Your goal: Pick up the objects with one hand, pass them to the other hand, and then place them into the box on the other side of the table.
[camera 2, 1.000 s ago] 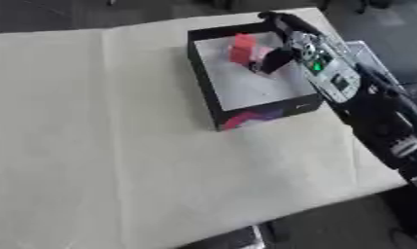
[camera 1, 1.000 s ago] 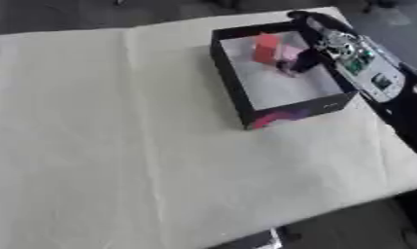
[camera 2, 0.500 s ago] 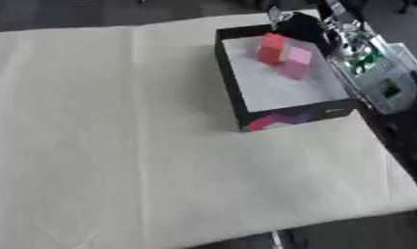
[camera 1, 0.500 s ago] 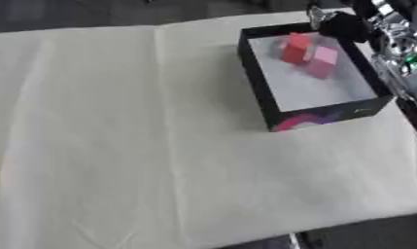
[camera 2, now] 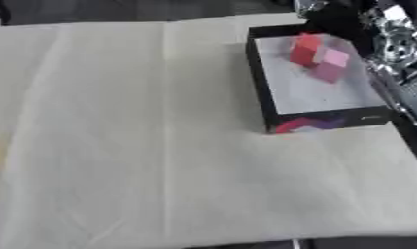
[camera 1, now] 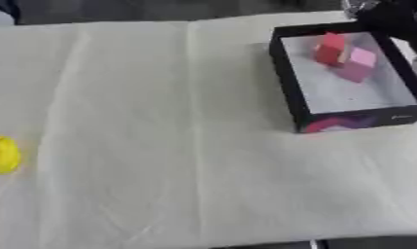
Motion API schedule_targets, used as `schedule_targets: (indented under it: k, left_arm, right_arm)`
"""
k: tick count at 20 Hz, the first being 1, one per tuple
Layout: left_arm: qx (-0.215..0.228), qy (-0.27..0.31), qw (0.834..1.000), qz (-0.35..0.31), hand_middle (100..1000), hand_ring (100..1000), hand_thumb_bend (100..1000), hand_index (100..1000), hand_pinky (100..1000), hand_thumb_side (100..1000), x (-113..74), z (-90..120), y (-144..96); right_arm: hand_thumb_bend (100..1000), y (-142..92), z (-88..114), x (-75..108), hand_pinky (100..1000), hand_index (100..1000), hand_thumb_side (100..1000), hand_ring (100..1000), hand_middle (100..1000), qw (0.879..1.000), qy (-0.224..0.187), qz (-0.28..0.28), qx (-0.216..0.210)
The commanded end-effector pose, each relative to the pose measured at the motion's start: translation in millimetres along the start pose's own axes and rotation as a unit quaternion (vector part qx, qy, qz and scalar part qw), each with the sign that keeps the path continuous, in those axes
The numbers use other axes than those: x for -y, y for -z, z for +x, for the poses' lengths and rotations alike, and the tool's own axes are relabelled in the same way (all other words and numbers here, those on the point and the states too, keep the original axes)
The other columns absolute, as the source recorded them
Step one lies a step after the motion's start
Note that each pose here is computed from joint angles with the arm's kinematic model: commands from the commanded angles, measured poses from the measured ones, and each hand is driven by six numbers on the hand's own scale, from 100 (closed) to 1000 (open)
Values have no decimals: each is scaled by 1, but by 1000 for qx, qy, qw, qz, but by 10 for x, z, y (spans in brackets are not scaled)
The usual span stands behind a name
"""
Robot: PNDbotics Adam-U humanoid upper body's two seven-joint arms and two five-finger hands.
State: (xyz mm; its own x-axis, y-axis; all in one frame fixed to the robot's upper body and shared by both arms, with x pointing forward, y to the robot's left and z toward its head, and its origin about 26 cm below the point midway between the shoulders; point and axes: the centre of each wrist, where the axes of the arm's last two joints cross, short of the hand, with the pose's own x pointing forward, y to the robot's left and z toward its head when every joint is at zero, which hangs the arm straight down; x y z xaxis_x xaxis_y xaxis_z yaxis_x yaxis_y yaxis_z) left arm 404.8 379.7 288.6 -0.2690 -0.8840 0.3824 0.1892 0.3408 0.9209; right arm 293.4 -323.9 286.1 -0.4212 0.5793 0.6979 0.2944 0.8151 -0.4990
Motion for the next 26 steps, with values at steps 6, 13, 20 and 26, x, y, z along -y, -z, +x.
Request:
schedule_targets:
  k: [6,13,20,26]
  left_arm:
    - [-27,66,996,-48,778,805,713,890,885,537,92,308,115]
    - [-32,90,993,-66,780,807,748,895,881,486,302,453,375]
    - [-54,107,986,-111,787,816,748,895,879,209,492,376,600]
    - [-84,121,975,-166,797,827,751,898,883,140,636,156,607]
  right_arm:
    - [100,7,94,31,973,1000,197,946,916,1000,-2,-8,24]
    - [100,-26,44,28,974,1000,203,943,912,1000,-3,-16,17]
    - [100,-40,23,12,975,1000,212,941,911,1000,2,-19,15]
    - [100,-49,11,11,976,1000,214,940,911,1000,1,-21,13]
